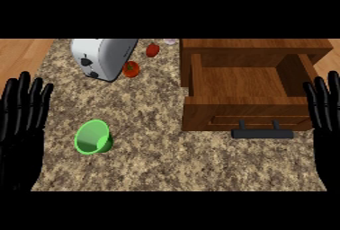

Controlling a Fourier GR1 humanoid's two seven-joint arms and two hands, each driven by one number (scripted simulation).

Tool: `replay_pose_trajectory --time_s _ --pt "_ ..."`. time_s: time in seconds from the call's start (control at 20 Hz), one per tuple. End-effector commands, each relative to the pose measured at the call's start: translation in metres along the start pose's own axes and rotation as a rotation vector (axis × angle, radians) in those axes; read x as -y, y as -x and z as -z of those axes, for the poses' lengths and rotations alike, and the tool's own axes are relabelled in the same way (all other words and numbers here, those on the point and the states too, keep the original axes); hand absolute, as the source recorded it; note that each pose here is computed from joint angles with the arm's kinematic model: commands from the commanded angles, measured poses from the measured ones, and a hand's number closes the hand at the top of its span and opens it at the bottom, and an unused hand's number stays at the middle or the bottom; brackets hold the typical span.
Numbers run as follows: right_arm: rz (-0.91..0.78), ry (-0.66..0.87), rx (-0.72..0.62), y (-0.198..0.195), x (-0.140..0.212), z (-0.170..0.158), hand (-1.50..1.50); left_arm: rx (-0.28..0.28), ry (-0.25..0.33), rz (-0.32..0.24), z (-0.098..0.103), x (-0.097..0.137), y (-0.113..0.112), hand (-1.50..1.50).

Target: Pick up the cup, place it into the drawer and close the drawer

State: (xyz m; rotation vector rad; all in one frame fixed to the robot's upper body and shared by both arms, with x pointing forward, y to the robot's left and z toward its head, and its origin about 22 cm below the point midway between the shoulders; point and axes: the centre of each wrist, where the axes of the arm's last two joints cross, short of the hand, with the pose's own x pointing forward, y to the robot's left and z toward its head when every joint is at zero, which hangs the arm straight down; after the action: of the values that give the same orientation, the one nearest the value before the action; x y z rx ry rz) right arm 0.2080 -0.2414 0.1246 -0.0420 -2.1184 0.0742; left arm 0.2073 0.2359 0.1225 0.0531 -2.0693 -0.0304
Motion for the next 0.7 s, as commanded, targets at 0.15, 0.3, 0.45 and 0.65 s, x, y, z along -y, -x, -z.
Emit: replay_pose_trajectory --time_s 0.15,0.3,0.45,0.65 --pt "0.015 -0.031 -0.014 -0.005 -0.013 0.000 -1.50 0.028 -0.357 0.227 0.006 0.009 0.005 -1.50" --pt "0.107 -0.111 -0.107 0.007 -0.015 -0.001 -1.50 -0.041 -0.585 0.153 0.004 0.013 0.015 -1.50" --pt "0.143 -0.115 -0.107 0.005 -0.022 0.019 -1.50 -0.030 -0.638 0.144 0.008 0.043 0.019 -1.50" --pt "0.119 -0.120 -0.111 -0.006 -0.003 0.012 -1.50 -0.033 -0.644 0.165 0.026 0.074 0.037 -1.50"
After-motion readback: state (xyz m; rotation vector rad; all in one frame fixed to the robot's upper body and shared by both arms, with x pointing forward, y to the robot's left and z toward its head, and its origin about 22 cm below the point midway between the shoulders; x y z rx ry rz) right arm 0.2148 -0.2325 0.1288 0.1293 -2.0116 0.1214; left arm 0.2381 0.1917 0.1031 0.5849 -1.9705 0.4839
